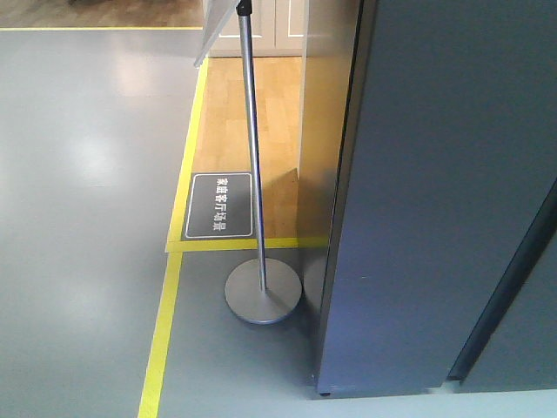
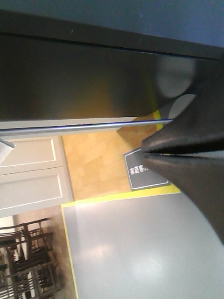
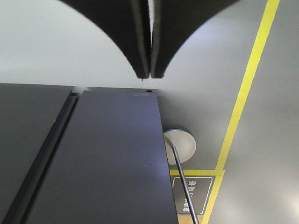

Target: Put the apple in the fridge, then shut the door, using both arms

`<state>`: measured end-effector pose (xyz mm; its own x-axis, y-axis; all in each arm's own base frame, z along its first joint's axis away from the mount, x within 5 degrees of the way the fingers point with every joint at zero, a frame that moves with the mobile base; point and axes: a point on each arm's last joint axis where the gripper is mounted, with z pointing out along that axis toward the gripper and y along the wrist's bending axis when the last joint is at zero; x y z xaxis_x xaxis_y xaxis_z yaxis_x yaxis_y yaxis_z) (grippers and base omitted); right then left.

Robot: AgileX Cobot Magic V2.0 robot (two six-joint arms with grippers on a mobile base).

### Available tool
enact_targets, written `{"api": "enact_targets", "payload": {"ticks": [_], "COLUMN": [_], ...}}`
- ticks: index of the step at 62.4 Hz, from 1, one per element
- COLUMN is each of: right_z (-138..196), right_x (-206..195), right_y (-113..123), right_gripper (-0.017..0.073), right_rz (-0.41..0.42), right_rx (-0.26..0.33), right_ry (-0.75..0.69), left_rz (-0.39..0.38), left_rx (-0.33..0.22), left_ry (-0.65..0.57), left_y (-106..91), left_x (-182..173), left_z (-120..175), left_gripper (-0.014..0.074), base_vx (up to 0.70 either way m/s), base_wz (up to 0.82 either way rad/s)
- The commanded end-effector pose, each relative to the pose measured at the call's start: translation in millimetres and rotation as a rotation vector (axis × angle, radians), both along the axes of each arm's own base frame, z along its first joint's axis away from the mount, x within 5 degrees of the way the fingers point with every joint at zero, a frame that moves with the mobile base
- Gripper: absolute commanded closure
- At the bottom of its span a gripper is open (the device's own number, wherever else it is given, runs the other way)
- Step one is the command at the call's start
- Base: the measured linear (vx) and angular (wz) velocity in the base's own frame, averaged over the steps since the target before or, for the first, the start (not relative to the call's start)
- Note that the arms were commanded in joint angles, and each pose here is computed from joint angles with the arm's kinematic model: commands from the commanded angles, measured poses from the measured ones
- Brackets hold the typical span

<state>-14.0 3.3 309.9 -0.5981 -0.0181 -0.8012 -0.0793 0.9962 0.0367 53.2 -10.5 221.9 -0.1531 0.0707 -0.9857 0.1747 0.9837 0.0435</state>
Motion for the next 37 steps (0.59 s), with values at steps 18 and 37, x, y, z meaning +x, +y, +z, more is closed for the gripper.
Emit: {"api": "enact_targets", "payload": {"ticks": [18, 37], "right_z": [8, 7], "right_x": [2, 2], "right_y": [0, 0], "right_gripper": [0.0563, 0.0563], "right_rz": [-0.003, -0.002], "right_rx": [0.002, 0.002], "right_ry": [-0.023, -0.018], "left_rz": [0.089, 0.140], "left_rx": [-0.028, -0.025], "left_ry": [-0.173, -0.162], "left_y": [6.2, 9.0], "left_x": [2, 3], "left_z": [-24, -31], "left_gripper": [0.0600, 0.0600], "base_vx": [0.00, 0.00], "base_wz": [0.00, 0.00]}}
